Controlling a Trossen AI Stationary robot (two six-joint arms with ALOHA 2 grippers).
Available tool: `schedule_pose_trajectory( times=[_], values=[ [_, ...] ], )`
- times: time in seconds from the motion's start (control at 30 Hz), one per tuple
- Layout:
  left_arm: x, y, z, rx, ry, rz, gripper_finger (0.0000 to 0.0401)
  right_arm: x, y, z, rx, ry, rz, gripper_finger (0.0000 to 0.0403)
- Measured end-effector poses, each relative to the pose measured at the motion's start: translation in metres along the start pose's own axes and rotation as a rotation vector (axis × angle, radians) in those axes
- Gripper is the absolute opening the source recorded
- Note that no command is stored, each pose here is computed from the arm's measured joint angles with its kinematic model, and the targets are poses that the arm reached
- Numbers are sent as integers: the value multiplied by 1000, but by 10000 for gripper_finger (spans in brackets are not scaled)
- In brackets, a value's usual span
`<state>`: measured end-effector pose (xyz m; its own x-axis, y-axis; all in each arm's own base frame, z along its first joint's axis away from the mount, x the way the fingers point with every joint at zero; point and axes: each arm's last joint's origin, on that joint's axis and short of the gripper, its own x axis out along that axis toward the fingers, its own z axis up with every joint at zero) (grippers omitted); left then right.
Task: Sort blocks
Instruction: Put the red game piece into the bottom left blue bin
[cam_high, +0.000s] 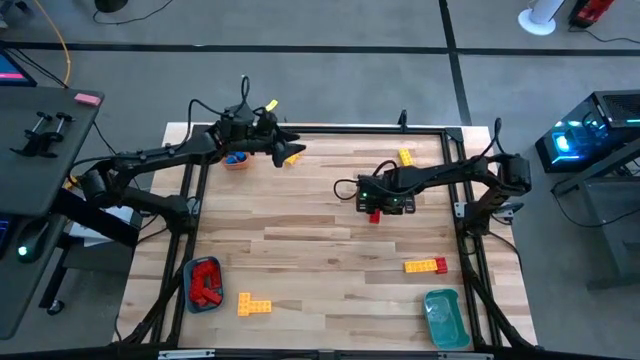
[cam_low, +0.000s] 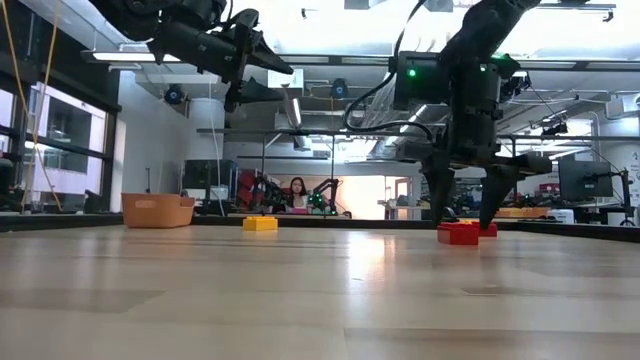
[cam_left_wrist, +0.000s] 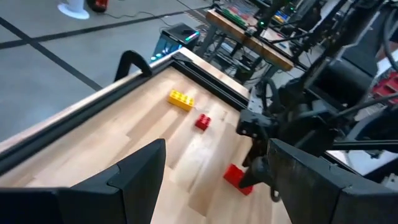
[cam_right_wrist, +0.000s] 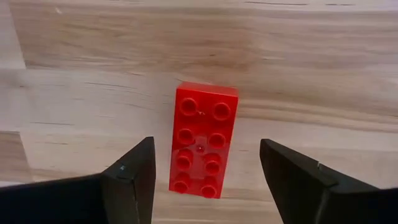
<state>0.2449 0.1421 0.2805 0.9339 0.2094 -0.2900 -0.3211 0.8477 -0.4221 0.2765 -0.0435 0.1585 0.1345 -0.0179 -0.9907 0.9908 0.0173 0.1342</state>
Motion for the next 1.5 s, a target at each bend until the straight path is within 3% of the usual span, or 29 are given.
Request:
schedule_pose_trajectory(
  times=[0.33, 0.63, 0.77, 0.93, 1.0, 1.3, 1.37, 1.5],
  values=[
    [7, -26, -11, 26, 51, -84, 268, 8, 0, -3, -24, 34, -21, 224],
    [12, -54, -22, 7, 66, -134, 268, 23, -1, -5, -187, 55, -103, 220],
    [15, -70, -25, -33, 5, -108, 268, 23, -8, -4, -313, 45, -169, 171],
    [27, -96, -33, -125, -94, -135, 268, 27, -13, -4, -465, 36, -181, 42],
    [33, -109, -41, -165, -113, -157, 268, 28, -13, -4, -551, 38, -181, 12],
    [55, -170, -103, -410, -99, -214, 268, 12, -18, -4, -773, -7, -162, 5],
    [52, -181, -112, -418, -88, -243, 268, -3, -27, -5, -786, -17, -175, 4],
    [40, -194, -110, -365, -105, -288, 268, -43, -32, -6, -787, -111, -32, 3]
  ],
)
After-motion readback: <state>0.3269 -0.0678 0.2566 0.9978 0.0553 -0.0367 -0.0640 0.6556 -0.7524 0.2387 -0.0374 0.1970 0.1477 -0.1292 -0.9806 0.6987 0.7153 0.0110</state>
